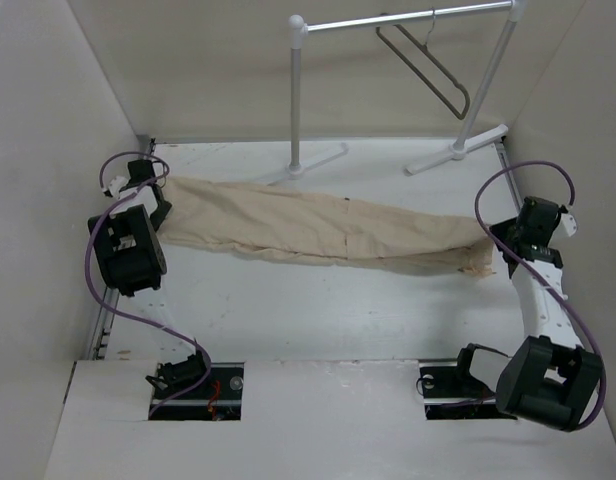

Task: Place the trousers on the hanger
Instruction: Fold the trousers at the center of the board.

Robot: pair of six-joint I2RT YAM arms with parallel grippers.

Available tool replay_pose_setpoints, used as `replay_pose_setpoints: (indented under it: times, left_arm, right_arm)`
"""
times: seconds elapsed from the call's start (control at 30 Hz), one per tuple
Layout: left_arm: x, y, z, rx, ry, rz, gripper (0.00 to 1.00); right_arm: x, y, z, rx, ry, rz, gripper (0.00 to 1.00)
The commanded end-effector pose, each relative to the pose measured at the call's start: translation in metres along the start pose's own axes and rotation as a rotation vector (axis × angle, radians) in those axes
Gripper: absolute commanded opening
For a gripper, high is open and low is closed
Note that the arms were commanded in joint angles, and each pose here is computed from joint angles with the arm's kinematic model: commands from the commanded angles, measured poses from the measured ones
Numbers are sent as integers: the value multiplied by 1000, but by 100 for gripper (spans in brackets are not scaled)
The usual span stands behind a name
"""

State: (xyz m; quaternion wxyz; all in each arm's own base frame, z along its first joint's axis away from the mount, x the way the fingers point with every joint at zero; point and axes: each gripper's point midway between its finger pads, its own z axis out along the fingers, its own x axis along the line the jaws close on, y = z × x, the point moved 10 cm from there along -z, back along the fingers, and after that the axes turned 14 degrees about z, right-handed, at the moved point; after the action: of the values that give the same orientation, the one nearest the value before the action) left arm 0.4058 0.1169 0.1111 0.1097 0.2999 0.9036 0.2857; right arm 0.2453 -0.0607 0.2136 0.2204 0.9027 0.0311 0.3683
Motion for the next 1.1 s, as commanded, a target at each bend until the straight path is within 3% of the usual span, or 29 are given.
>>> replay_pose_setpoints:
  times: [0.0,0.17,0.23,0.4,0.57,0.63,0.73,0.8,0.87,0.93,0.97,1.0,1.07]
  left_arm:
    - [23,5,1,-7,82,-37,36]
    - [39,9,0,-6,109,-73,36]
    - [41,13,-1,-11,102,-98,38]
    - [36,24,-14,-35,60,-130,48]
    - [10,32,-57,-110,-60,-125,63]
    - [-4,33,-77,-142,-101,-98,69]
    - [-16,32,-100,-183,-137,-69,74]
    - [-18,30,-110,-206,-140,-57,77]
    - [-23,21,-116,-209,-149,-20,78]
    - [-37,3,-120,-190,-191,28,71]
    - [-47,-8,-121,-171,-218,62,66]
    - [-58,-20,-122,-152,-248,94,58]
    - [-75,-41,-122,-118,-295,143,45]
  right_arm:
    - [14,10,21,-105,110,66,3]
    - [-51,-17,64,-14,-226,59,4]
    - [-60,-22,66,-9,-251,75,6]
    - [-48,-20,65,-16,-254,56,35]
    - [-30,-21,32,-23,-142,-16,65]
    - [-26,-21,15,-26,-109,-40,72]
    - [-24,-21,-3,-26,-77,-83,75]
    - [-22,-23,-13,-18,-55,-109,74]
    - [-18,-29,-18,7,-15,-132,64]
    - [-20,-37,-14,28,-9,-144,31]
    - [-22,-40,-11,49,-14,-145,20]
    - [-25,-42,-6,73,-25,-135,12]
    - [-33,-38,4,81,-57,-98,12]
